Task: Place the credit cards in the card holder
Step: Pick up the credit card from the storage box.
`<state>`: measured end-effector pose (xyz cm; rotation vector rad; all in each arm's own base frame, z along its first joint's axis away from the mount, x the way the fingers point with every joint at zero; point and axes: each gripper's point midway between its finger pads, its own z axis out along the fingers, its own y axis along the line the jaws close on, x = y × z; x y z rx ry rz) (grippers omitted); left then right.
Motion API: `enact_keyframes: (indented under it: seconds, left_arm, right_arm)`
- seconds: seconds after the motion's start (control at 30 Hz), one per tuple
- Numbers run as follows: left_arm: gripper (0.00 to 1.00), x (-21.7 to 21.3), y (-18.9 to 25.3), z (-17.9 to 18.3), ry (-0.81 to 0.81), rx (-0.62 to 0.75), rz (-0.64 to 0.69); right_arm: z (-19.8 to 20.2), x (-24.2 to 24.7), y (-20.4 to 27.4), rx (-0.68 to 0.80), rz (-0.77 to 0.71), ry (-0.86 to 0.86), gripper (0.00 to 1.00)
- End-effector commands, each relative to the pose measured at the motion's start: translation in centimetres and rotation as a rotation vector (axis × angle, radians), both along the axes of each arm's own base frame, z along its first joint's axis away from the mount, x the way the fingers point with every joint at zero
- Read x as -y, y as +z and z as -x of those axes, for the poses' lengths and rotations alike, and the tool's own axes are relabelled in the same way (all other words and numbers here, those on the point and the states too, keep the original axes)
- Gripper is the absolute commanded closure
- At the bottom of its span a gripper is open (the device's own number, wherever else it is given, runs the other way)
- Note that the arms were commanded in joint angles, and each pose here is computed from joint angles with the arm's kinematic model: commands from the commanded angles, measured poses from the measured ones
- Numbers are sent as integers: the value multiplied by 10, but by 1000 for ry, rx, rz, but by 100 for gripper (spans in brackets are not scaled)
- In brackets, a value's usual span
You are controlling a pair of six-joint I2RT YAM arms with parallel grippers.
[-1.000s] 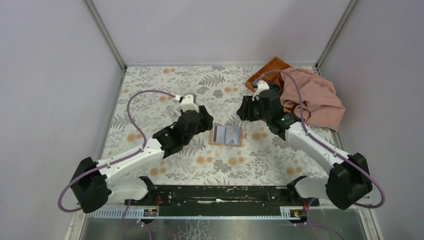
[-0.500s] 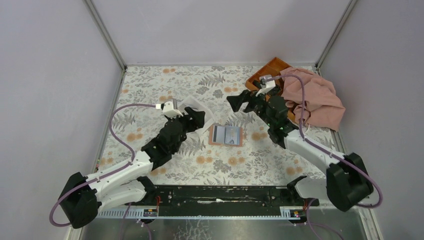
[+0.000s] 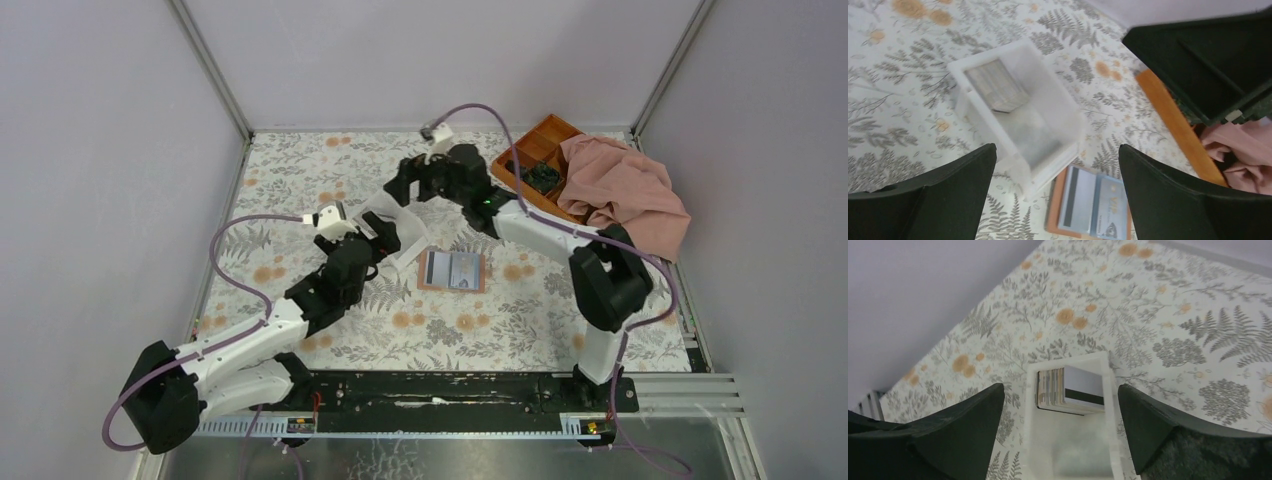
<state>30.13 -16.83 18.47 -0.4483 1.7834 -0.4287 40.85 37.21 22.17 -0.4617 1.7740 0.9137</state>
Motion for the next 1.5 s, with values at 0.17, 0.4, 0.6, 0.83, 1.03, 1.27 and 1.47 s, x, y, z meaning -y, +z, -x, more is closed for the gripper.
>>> enact_keyframes:
  seconds: [0.17, 0.4, 0.6, 0.83, 1.03, 1.27, 1.47]
  left_arm:
    - [1, -45, -27, 2, 256, -83, -1]
    - [4, -63, -45, -2, 295, -136, 80]
    - [4, -68, -66, -12, 300, -217, 140]
    - [6, -77, -84, -16, 312, -253, 224]
    - [8, -83, -97, -18, 320, -282, 277]
    - [9, -84, -107, -18, 318, -302, 317]
    - [10, -84, -117, -19, 310, -336, 320]
  right_arm:
    - [-6, -55, -44, -30, 261, 69, 17]
    - [-17, -69, -63, -46, 338, 66, 23]
    - [-19, -82, -77, -73, 366, 100, 34]
    - [-16, -92, -86, -85, 390, 129, 44]
    - [-12, -97, -95, -97, 410, 144, 47]
    - [-12, -98, -109, -125, 420, 139, 47]
    - [-12, -100, -116, -147, 419, 139, 47]
